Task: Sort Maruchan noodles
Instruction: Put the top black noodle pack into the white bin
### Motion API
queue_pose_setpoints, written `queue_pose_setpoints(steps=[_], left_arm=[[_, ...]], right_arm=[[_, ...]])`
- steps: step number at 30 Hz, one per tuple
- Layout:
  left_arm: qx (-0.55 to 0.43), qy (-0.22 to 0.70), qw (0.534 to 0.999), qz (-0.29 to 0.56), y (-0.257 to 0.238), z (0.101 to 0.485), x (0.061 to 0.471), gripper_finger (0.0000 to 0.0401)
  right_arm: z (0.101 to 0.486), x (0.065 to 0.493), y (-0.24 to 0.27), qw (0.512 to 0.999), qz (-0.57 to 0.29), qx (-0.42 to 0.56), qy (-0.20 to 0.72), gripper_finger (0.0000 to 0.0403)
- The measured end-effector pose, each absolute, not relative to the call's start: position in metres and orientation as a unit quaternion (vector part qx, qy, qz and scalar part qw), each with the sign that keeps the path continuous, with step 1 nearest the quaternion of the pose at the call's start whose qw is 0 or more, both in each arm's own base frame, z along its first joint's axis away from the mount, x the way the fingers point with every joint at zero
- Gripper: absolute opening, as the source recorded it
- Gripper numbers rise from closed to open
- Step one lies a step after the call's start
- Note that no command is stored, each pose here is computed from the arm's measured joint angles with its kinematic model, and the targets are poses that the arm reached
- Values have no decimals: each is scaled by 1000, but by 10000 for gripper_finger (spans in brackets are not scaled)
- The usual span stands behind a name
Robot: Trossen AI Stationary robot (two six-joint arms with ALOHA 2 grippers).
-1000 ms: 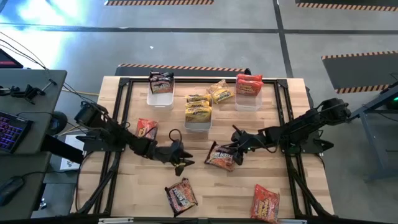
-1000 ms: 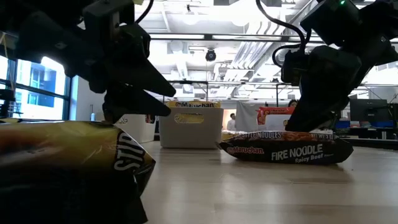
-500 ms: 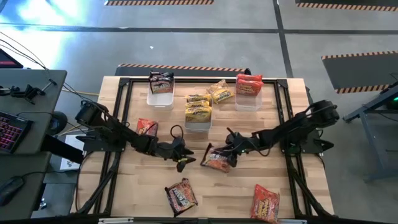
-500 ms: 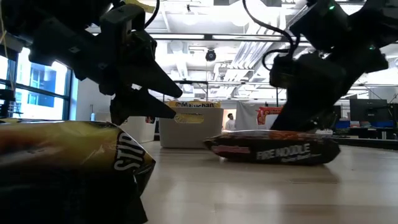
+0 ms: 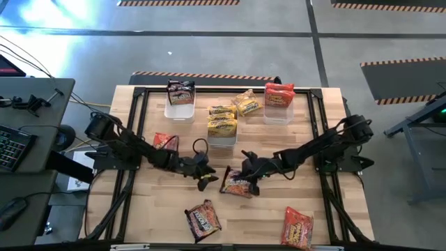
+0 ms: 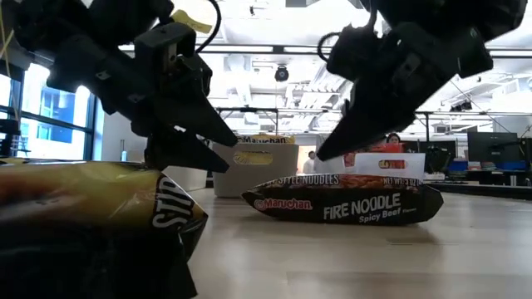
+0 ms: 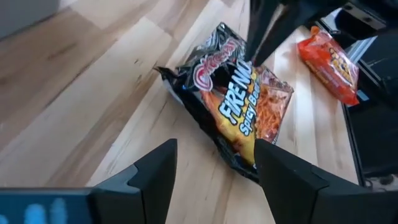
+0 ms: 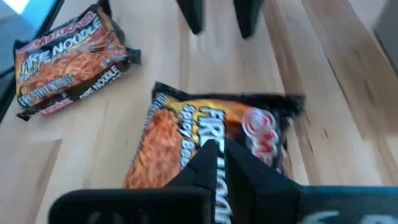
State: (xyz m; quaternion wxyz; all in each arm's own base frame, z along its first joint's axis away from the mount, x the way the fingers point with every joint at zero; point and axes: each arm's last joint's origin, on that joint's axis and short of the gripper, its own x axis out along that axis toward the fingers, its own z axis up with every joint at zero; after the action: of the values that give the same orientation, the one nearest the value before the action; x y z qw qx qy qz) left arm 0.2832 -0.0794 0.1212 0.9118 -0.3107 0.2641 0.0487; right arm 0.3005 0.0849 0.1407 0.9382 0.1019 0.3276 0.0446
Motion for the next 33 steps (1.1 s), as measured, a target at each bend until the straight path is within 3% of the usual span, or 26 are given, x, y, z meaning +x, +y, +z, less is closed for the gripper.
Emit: queue_pose_setpoints(steps=[5,10,16,21,24,29,33], left_arm=[[-327,280,901,49,-75,112,285,211],[-323,297,897,53,-74,99,296,220],[-303,299,904,31,-77,98,304,223],[-292,292,910,24,-77,101,306,223],[-292,289,911,23,-77,101,306,223],[-292,291,911,24,-77,101,306,223],[-294,289,911,30,-73,101,307,223]], right_arm=[[146,314,91,938,53,90,330,15],[156,317,93,909,4,93,407,32],[159,305,89,852,-75,110,506,135],[139,293,87,845,-96,151,504,224],[125,287,84,862,-102,184,461,256],[109,276,79,888,-84,227,390,263],[105,272,77,899,-70,223,370,222]])
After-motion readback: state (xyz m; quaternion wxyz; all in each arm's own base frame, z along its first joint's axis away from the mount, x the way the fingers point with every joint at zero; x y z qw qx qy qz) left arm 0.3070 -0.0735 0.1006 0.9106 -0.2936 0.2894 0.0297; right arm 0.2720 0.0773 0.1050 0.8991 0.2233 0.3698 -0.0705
